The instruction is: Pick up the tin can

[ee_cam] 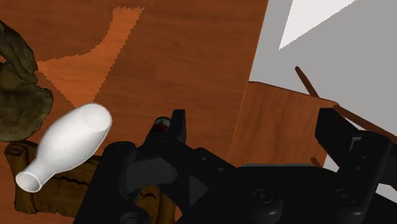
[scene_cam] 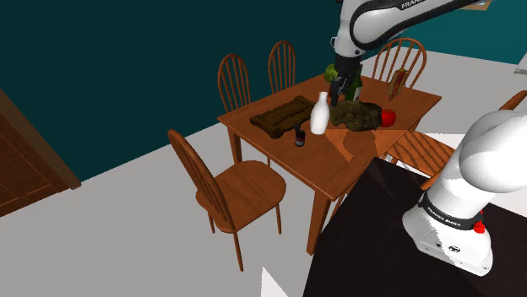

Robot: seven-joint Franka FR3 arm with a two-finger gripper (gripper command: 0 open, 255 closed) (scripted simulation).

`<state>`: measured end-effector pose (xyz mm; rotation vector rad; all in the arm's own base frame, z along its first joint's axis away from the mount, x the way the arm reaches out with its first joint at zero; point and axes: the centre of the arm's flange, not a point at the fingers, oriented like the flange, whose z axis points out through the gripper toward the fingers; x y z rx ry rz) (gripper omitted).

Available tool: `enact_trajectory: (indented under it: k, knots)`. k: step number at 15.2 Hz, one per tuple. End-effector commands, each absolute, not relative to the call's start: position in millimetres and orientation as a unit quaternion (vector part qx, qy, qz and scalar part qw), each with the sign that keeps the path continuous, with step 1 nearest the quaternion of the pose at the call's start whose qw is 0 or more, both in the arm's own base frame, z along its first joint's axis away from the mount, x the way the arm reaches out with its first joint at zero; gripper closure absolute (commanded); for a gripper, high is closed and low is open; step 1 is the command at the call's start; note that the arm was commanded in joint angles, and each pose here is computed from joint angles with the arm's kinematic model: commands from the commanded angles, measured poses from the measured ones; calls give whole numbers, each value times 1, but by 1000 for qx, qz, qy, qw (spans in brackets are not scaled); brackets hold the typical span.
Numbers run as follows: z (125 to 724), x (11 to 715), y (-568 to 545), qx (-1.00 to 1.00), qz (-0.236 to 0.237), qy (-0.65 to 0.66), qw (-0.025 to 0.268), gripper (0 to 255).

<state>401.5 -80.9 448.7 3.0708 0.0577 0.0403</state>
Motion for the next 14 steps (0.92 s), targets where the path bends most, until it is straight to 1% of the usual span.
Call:
enact_trajectory:
  k: [1,14]
  knots:
    - [426,415,-93,999,17,18,33,0]
    - [299,506,-162,999,35,11,20,0]
